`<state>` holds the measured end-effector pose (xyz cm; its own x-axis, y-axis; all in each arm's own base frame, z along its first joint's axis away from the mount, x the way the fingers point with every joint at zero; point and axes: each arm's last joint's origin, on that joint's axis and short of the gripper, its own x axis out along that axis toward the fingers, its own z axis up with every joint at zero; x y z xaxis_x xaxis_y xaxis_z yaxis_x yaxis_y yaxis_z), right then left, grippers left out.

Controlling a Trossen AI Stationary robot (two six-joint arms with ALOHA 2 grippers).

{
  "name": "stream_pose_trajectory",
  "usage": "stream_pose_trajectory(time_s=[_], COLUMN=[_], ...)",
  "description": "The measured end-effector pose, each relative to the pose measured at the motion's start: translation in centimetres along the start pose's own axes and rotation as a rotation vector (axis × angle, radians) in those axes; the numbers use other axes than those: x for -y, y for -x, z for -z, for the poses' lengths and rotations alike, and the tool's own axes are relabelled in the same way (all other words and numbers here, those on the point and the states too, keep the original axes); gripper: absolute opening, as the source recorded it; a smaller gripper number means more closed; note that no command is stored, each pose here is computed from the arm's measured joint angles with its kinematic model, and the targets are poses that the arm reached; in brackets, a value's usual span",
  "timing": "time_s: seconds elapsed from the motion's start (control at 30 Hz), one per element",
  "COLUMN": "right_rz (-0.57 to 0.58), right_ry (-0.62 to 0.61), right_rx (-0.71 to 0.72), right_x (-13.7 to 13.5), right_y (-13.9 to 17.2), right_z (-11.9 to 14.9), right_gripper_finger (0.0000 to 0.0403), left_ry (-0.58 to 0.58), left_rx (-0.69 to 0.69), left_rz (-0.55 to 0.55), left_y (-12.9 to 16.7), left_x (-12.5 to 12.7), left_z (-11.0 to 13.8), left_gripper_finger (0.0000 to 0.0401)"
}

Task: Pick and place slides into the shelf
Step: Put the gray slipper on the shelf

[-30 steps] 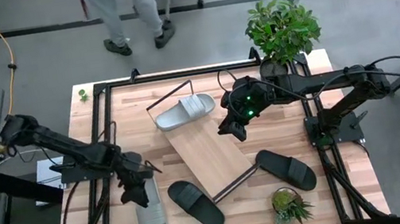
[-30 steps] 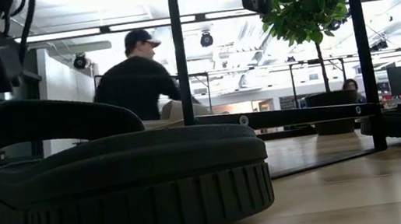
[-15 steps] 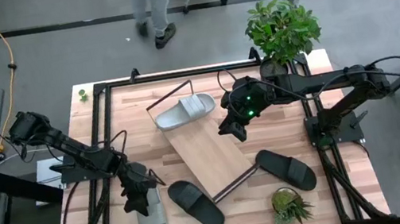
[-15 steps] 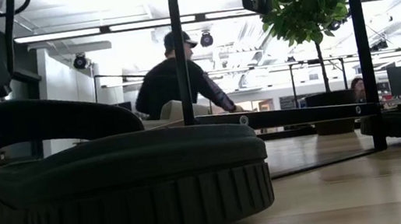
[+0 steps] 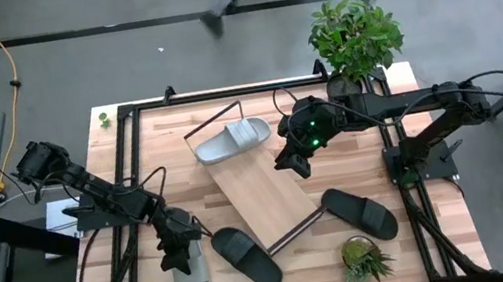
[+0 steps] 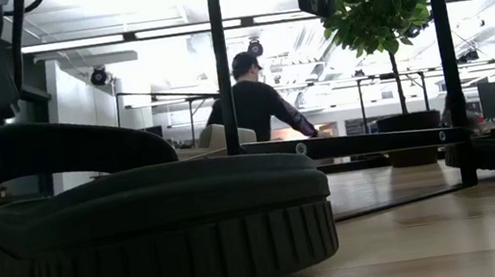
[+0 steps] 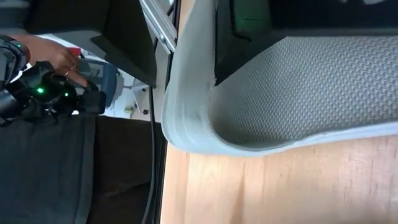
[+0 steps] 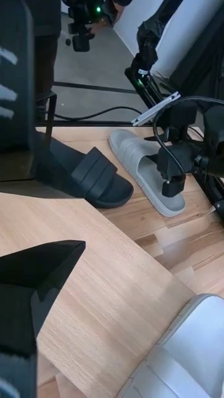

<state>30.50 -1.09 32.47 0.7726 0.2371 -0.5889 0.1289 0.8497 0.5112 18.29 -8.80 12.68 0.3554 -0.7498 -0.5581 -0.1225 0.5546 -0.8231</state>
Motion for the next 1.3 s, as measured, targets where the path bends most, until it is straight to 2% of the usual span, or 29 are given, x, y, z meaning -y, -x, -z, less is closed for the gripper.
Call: stream_pose_trajectory(time_s=[0.43,0.63,0.8,0.93,1.17,1.3], right_rz=[-0.001,0.002,0.004,0.008,0.008,0.002], right_ry=[0.004,0.004,0.004,0.004,0.004,0.006], right_rx=[0.0,0.001,0.002,0.004,0.004,0.002], right_x=[0.0,0.01,0.01,0.02,0.02,0.0], right_y=[0.0,0.0,0.0,0.0,0.0,0.0], right_z=[0.0,0.0,-0.01,-0.02,-0.02,-0.01], right_gripper_finger=[0.011,0.011,0.011,0.011,0.011,0.011], left_ry=[0.027,0.076,0.13,0.165,0.193,0.186], left_rx=[-0.022,-0.031,-0.033,-0.021,-0.013,-0.011], left_rz=[0.015,0.021,0.028,0.028,0.027,0.065], left_y=[0.0,0.0,0.0,0.0,0.04,0.54], left_x=[0.04,0.06,0.12,0.17,0.15,0.6], left_z=[0.07,0.09,0.06,-0.01,-0.08,-0.17], left_gripper_finger=[0.0009,0.0023,0.0006,0.0016,0.0006,0.0012])
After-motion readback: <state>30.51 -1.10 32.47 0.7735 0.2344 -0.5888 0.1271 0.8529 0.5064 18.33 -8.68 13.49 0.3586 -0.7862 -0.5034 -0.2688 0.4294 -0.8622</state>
